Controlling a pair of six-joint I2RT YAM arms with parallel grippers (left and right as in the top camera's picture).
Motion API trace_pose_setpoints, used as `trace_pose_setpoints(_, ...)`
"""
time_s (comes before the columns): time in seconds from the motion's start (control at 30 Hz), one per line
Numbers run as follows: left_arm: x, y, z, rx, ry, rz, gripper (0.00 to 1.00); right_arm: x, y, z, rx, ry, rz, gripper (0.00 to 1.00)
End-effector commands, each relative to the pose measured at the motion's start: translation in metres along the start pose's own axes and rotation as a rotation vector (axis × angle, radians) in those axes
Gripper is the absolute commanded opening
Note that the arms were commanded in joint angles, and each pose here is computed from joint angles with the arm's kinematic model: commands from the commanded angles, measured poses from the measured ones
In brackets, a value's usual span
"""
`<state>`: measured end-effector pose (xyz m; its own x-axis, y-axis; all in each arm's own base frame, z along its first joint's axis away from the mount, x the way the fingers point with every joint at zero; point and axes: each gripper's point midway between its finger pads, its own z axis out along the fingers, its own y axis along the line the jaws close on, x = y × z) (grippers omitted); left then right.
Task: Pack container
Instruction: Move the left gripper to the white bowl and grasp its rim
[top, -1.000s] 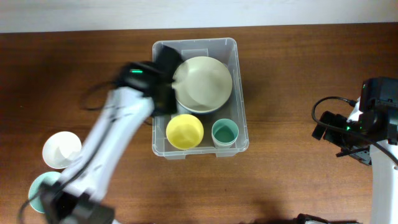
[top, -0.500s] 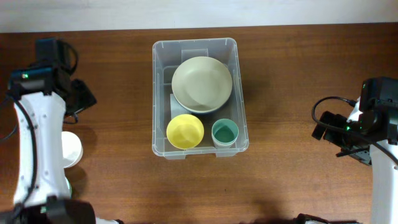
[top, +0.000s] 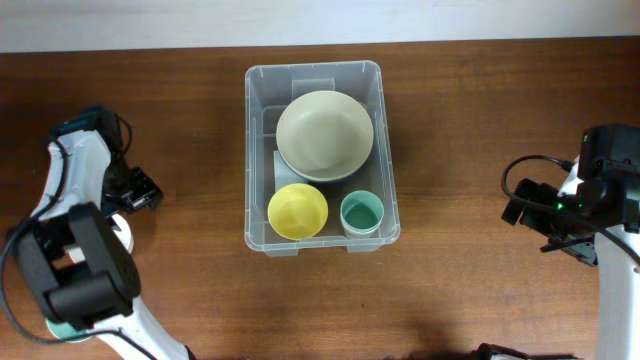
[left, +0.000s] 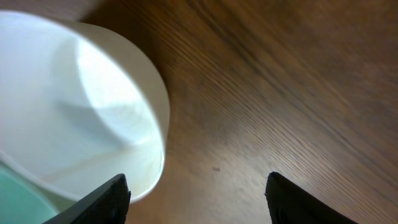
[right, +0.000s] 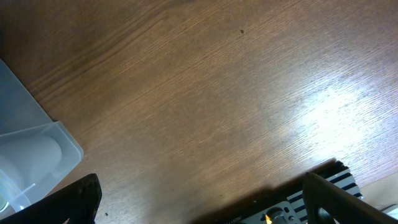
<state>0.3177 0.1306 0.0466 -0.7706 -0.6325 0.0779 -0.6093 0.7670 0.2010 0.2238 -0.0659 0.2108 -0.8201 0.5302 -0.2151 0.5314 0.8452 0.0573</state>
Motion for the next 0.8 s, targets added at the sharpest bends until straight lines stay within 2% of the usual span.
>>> trace_pose_setpoints(0.0,-0.0003,0.0002,0.0166,-0.007,0.040,0.011,0.72,0.0002,0.0005,0.0007,-0.001,0.004,-0.001,0.99)
trace_pose_setpoints(0.13,-0.0044,-0.0018,0.0217,-0.004,0.035,0.008,0.66,0.0000,0.0005,0.0007,-0.001,0.003,-0.001,0.99)
trace_pose_setpoints(0.17,-0.0056,-0.0023,0.0218,-0.002,0.030,0.008,0.62,-0.0001,0.0005,0.0007,-0.001,0.002,-0.001,0.99)
trace_pose_setpoints(0.3,-0.0095,-0.0039,0.0219,0.004,0.014,0.005,0.34,0.0003,0.0004,0.0007,-0.001,0.004,-0.001,0.99)
trace_pose_setpoints(0.4,-0.0097,-0.0039,0.0219,0.005,0.014,0.005,0.22,0.0002,0.0005,0.0007,-0.001,0.004,-0.001,0.99)
trace_pose_setpoints(0.77,-0.0096,-0.0040,0.0219,0.005,0.014,0.005,0.18,-0.0002,0.0005,0.0007,-0.001,0.002,-0.001,0.99)
